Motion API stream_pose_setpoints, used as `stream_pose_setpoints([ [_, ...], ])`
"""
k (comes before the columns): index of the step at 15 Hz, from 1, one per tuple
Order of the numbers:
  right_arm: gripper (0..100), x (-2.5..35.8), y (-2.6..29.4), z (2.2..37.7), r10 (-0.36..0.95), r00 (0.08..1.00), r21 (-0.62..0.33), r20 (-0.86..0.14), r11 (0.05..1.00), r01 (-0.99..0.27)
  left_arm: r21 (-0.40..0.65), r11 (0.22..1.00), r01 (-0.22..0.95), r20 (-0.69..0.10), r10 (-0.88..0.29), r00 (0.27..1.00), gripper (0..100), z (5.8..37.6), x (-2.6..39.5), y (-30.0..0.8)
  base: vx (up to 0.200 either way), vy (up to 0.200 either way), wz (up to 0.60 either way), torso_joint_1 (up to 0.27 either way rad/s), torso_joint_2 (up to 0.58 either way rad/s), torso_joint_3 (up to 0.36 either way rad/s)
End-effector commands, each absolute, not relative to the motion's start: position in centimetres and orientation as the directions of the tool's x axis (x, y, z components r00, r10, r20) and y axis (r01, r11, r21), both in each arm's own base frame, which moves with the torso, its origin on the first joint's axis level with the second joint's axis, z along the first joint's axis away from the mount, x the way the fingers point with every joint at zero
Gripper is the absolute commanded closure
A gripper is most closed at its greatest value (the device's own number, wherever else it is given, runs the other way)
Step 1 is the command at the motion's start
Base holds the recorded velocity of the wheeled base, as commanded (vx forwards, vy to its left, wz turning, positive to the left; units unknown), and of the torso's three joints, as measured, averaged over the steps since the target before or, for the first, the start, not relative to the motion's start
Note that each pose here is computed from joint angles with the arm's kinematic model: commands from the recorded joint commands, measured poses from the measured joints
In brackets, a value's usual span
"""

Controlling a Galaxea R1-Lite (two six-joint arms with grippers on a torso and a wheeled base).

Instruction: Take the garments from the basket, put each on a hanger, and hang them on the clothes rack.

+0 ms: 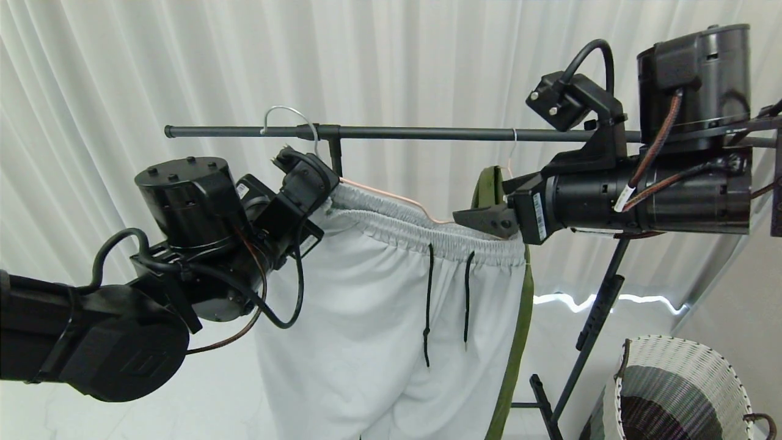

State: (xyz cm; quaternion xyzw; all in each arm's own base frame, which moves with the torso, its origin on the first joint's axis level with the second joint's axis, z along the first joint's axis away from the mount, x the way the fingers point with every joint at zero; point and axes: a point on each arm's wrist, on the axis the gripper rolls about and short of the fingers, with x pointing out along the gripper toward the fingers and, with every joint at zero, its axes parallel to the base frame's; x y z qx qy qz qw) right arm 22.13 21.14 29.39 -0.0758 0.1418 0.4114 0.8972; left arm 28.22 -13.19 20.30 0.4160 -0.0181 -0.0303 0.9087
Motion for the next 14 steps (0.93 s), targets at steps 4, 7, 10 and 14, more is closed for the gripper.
stream_pose_setpoints([
  [4, 0, 23.0, 24.3, 27.9, 0.733, 0.583, -0.102, -0.35, 0.589, -0.802, 0.745, 0.663, 0.073, 0.0, -0.109, 0.994, 100, 20.0, 28.1, -14.5, 0.0, 0.0, 0.0, 0.0, 0.0, 0.0],
  [7, 0, 24.4, 25.6, 27.7, 0.696, 0.631, -0.128, -0.343, 0.631, -0.765, 0.739, 0.669, 0.08, -0.004, -0.115, 0.993, 100, 19.9, 28.0, -14.7, 0.0, 0.0, 0.0, 0.0, 0.0, 0.0],
  [10, 0, 24.9, 26.0, 28.4, 0.692, 0.648, -0.139, -0.317, 0.642, -0.754, 0.741, 0.667, 0.084, -0.01, -0.115, 0.993, 100, 19.7, 28.0, -14.7, 0.0, 0.0, 0.0, 0.0, 0.0, 0.0],
  [14, 0, 25.5, 26.6, 28.0, 0.69, 0.666, -0.176, -0.283, 0.645, -0.744, 0.742, 0.663, 0.099, -0.02, -0.125, 0.992, 100, 19.4, 28.0, -15.1, 0.0, 0.0, 0.0, 0.0, 0.0, 0.0],
])
